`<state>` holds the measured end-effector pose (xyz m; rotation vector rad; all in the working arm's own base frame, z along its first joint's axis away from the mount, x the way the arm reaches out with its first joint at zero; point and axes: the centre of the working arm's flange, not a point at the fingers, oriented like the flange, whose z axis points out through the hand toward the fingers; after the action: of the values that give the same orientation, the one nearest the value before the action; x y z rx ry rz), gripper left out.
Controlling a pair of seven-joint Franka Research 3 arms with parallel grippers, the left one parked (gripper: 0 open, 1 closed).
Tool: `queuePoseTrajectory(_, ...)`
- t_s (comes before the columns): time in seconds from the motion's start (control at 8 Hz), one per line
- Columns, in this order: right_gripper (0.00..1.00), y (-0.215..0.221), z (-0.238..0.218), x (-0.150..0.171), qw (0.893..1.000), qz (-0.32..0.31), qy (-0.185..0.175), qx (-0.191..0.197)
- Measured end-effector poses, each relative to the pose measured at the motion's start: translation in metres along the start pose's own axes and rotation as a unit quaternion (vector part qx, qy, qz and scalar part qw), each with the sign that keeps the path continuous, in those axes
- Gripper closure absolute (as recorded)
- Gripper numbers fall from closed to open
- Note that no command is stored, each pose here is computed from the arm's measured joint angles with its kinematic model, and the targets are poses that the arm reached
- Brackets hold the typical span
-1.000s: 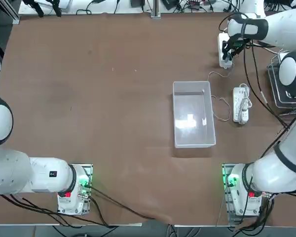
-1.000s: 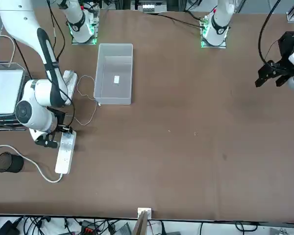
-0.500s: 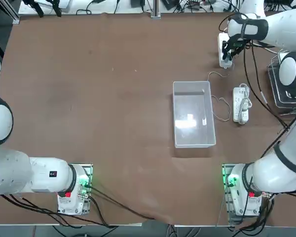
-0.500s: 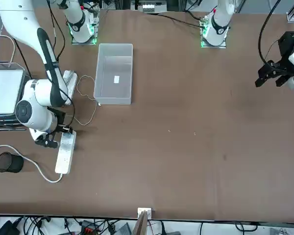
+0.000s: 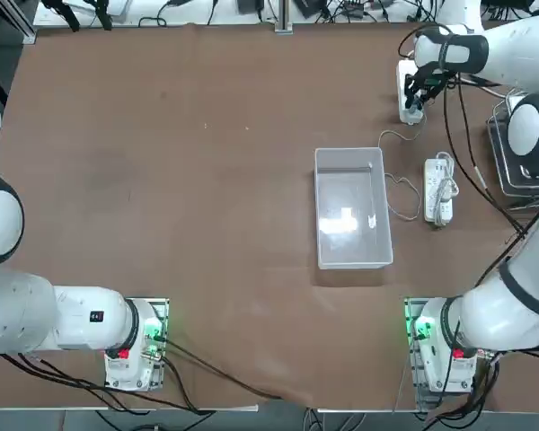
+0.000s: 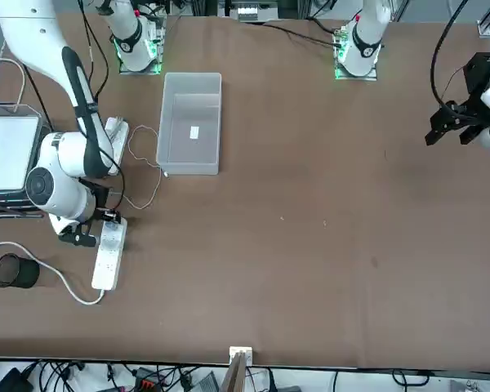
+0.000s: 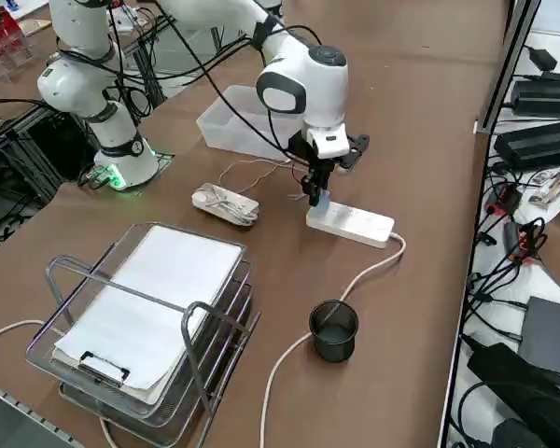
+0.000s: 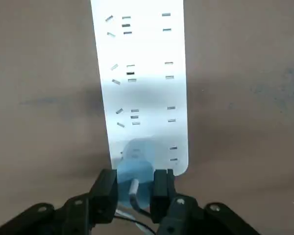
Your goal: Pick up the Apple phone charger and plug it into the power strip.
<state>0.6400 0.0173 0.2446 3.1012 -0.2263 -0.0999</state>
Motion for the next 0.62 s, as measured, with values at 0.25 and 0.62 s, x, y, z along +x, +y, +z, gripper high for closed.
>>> queuePoseTrajectory(0.25, 0.63, 0.0000, 0.0100, 0.0012, 1.000, -0.001, -0.002, -0.001)
queuePoseTrajectory(0.62, 0.63, 0.0001, 0.0098, 0.0014, 1.000, -0.003, -0.002, -0.001)
